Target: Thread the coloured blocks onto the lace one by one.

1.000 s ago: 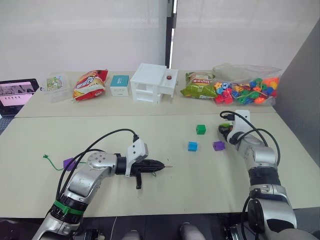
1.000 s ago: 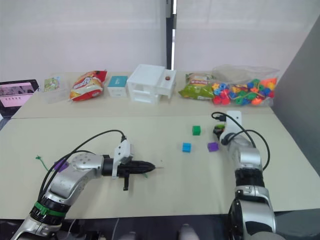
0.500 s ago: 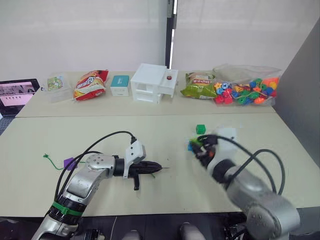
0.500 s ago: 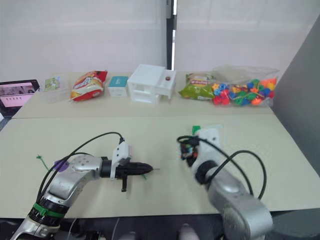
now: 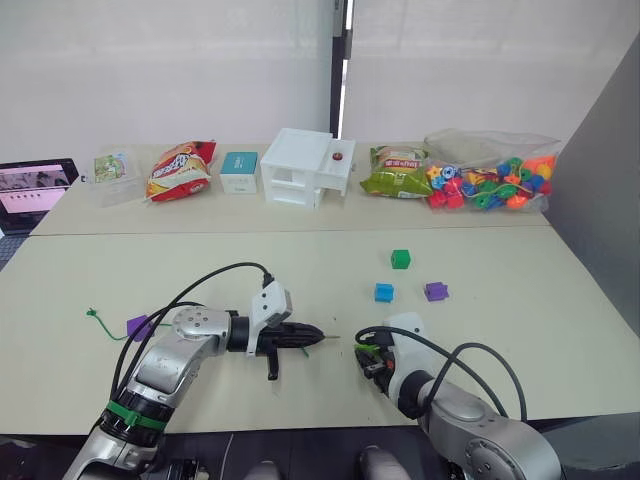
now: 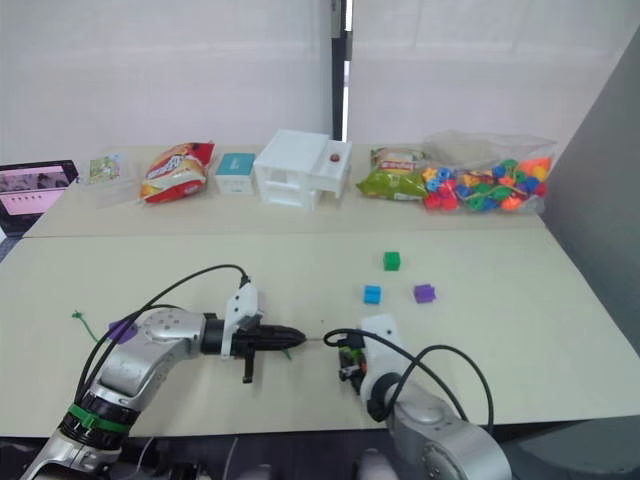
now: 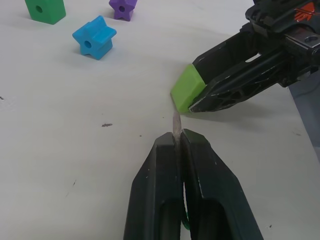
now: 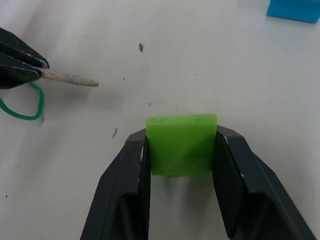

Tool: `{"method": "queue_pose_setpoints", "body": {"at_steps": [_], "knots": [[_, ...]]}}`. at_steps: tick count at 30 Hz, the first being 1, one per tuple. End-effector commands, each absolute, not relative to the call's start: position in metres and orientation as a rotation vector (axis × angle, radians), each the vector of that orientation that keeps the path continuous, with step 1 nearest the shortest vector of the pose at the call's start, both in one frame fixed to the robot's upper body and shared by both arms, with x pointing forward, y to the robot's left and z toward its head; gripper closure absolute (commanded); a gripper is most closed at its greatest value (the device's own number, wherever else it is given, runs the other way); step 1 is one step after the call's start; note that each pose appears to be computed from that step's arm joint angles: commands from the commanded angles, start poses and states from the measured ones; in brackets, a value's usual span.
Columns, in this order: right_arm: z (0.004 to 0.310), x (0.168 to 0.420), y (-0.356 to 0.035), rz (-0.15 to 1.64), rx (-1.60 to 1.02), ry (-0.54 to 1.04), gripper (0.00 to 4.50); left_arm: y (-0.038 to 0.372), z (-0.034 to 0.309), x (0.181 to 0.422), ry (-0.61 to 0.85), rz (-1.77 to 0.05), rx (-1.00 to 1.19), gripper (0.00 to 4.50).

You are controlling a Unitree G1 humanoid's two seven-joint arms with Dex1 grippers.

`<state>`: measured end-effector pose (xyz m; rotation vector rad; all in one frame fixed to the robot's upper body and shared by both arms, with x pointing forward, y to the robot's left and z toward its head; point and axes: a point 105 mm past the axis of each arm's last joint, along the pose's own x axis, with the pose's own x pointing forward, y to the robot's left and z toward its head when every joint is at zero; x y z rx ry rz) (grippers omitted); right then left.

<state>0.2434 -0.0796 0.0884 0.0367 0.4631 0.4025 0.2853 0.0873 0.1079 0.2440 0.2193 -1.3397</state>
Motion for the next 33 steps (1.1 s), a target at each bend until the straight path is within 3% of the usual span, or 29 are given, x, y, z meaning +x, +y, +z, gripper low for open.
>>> {"method": "queue_pose_setpoints", "body": {"at_steps": [1,2,3,4,9,14,17,21,30,33], "knots": [[0.092,0.244,-0.08,0.415,0.03,0.43,2.86,0.087,0.119,0.284,0.172,-1.346,0.267,4.5],[0.098,0.245,-0.081,0.42,0.03,0.402,2.23,0.088,0.119,0.284,0.171,-1.342,0.267,4.5],[0.104,0.245,-0.082,0.43,0.024,0.379,2.01,0.088,0.119,0.284,0.171,-1.339,0.267,4.5],[0.109,0.244,-0.084,0.444,0.016,0.359,1.51,0.089,0.119,0.284,0.171,-1.335,0.267,4.5],[0.141,0.236,-0.087,0.676,-0.11,0.274,0.01,0.091,0.12,0.282,0.172,-1.322,0.263,4.5],[0.144,0.227,-0.093,1.046,-0.286,0.331,0.01,0.092,0.121,0.28,0.174,-1.317,0.263,4.5],[0.13,0.241,-0.101,1.217,-0.472,0.374,0.01,0.093,0.123,0.277,0.177,-1.32,0.266,4.5],[0.116,0.271,-0.11,1.332,-0.668,0.341,0.01,0.095,0.126,0.271,0.187,-1.329,0.274,4.5],[0.104,0.295,-0.115,1.508,-0.769,0.317,0.01,0.094,0.13,0.261,0.203,-1.336,0.274,4.5],[0.099,0.298,-0.117,1.524,-0.765,0.333,0.77,0.093,0.13,0.259,0.205,-1.336,0.276,4.5]]}}
